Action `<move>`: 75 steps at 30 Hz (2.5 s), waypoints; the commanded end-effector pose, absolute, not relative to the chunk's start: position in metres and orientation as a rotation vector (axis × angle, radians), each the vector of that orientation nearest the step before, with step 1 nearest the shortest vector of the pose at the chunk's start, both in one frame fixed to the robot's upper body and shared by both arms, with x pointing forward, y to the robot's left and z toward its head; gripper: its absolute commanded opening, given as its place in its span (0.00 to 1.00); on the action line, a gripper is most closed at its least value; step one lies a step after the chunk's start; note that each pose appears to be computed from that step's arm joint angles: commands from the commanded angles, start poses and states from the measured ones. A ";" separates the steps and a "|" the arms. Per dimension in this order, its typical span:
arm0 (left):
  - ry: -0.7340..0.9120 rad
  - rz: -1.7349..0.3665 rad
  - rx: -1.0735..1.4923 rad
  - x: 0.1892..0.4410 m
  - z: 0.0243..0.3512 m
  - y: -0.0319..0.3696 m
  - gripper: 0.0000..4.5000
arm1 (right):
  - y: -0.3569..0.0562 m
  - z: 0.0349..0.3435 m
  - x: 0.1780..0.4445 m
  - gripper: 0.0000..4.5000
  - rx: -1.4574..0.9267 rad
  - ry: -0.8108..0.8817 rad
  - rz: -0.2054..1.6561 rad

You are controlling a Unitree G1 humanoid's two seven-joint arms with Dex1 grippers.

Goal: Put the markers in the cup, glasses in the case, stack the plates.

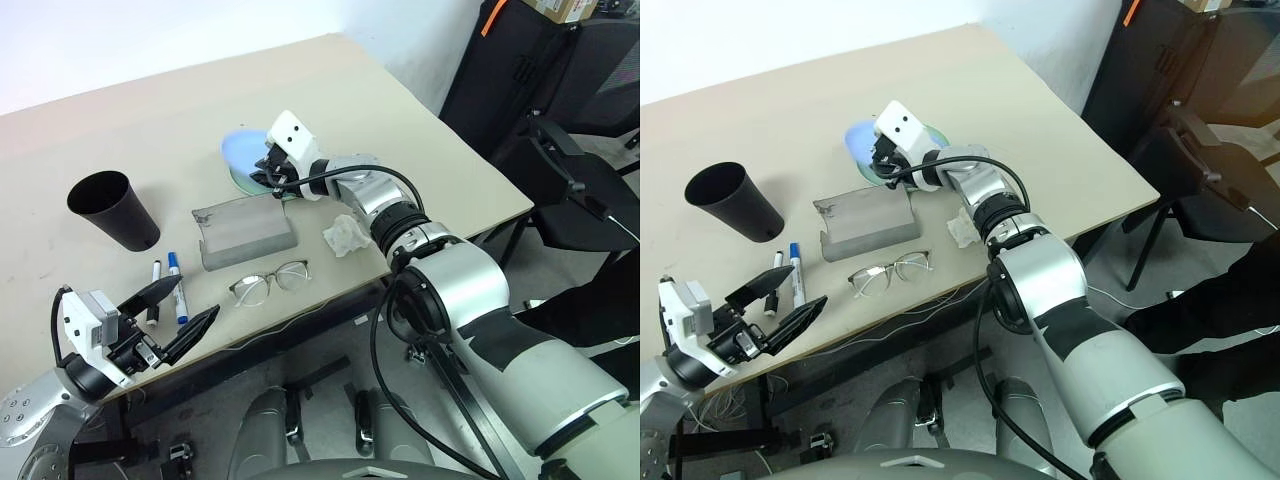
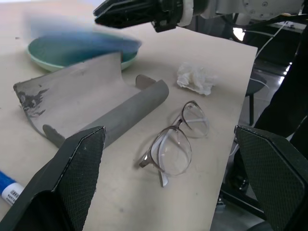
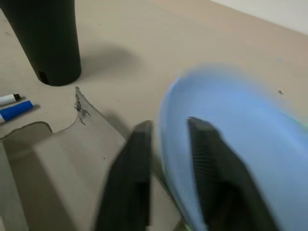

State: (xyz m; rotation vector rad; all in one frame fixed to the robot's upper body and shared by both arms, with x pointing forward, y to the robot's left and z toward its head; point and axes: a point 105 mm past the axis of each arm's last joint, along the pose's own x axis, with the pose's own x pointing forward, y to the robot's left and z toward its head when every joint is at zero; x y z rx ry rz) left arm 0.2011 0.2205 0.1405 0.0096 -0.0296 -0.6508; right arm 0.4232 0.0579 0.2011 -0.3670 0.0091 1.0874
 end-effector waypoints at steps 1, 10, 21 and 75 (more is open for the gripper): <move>-0.068 -0.652 0.055 0.197 0.152 0.218 1.00 | 0.065 0.212 0.421 0.52 -0.382 -0.038 1.094; -0.067 -0.641 0.052 0.197 0.153 0.220 1.00 | 0.063 0.251 0.422 0.74 -0.340 -0.145 1.095; -0.103 -0.639 0.064 0.208 0.166 0.231 1.00 | -0.004 0.275 0.425 0.74 -0.282 -0.034 1.216; -0.087 -0.697 0.092 0.228 0.170 0.233 1.00 | -0.077 0.170 0.389 0.01 -0.213 0.305 1.184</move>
